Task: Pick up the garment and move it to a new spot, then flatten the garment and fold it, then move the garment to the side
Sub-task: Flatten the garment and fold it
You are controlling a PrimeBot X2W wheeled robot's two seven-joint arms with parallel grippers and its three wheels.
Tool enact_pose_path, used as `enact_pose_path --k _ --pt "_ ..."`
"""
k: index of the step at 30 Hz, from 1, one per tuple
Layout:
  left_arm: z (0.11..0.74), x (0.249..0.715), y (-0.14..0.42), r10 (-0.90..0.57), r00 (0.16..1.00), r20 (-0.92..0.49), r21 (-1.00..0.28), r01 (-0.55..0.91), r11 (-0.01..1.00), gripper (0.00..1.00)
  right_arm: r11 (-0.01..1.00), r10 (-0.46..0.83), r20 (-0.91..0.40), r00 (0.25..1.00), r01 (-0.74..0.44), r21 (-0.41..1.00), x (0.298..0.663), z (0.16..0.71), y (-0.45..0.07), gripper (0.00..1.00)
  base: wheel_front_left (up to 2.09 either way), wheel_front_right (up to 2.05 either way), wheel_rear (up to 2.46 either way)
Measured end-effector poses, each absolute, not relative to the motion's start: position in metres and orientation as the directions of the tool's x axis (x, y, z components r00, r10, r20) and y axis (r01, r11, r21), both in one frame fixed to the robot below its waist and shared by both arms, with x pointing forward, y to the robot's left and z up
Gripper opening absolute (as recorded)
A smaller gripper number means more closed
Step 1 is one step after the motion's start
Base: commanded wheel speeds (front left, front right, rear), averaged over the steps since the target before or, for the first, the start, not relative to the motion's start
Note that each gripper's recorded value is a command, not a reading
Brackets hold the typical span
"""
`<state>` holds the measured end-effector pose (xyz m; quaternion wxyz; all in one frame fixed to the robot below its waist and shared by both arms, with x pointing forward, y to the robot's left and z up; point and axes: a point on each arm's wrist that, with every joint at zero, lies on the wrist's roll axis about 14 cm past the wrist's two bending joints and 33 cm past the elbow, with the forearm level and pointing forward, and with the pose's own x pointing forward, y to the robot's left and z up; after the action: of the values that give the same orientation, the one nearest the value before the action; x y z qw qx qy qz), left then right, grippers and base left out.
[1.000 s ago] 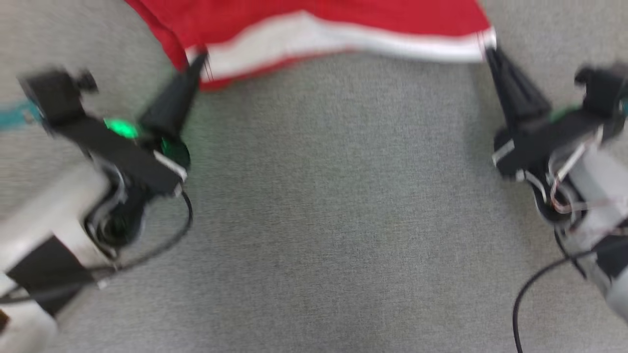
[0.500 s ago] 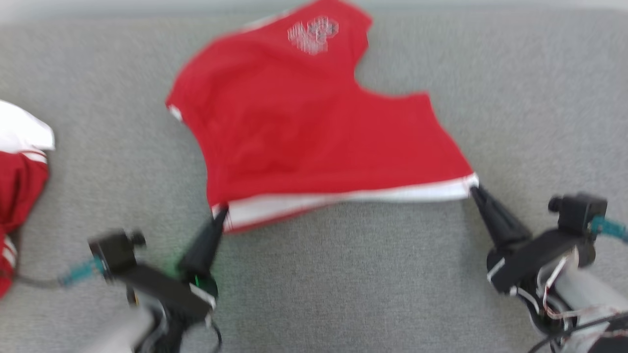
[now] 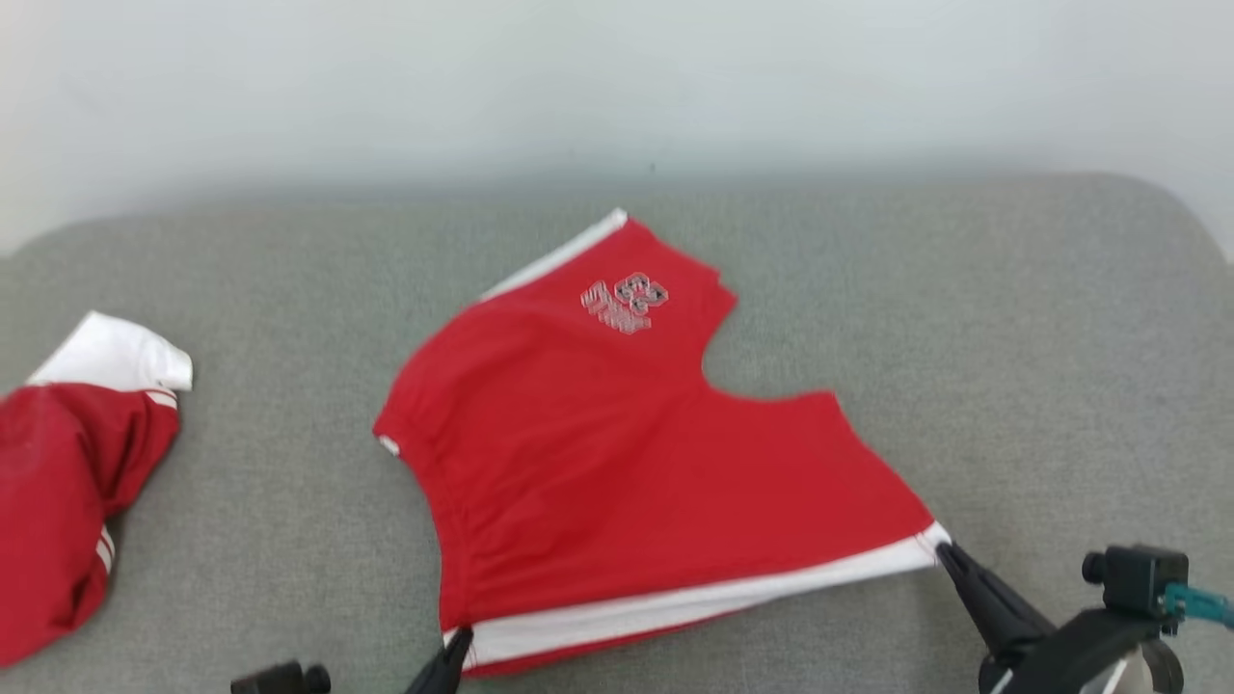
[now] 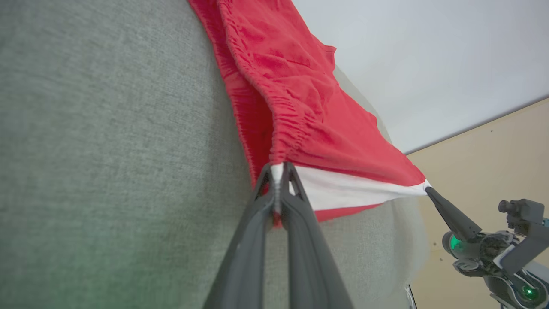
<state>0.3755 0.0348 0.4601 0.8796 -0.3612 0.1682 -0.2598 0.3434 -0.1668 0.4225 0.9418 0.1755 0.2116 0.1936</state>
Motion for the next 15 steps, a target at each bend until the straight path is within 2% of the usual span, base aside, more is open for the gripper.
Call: enact_pose_path --k 8,10,15 --pt "0.464 0.349 0.041 -0.561 0.822 -0.099 -0.711 0.336 0.618 0.00 0.855 0.444 -0.321 0.837 -0.288 0.432 0.307 0.427 -0.168 0.00 0.00 0.00 0.00" --pt "0.452 0.330 0.041 -0.572 0.809 -0.137 -0.702 0.328 0.633 0.00 0.848 0.459 -0.344 0.819 -0.289 0.444 0.286 0.421 -0.166 0.00 0.00 0.00 0.00" --pt "0.444 0.316 0.047 -0.564 0.809 -0.163 -0.693 0.313 0.649 0.00 0.842 0.478 -0.369 0.797 -0.295 0.452 0.269 0.416 -0.165 0.00 0.00 0.00 0.00"
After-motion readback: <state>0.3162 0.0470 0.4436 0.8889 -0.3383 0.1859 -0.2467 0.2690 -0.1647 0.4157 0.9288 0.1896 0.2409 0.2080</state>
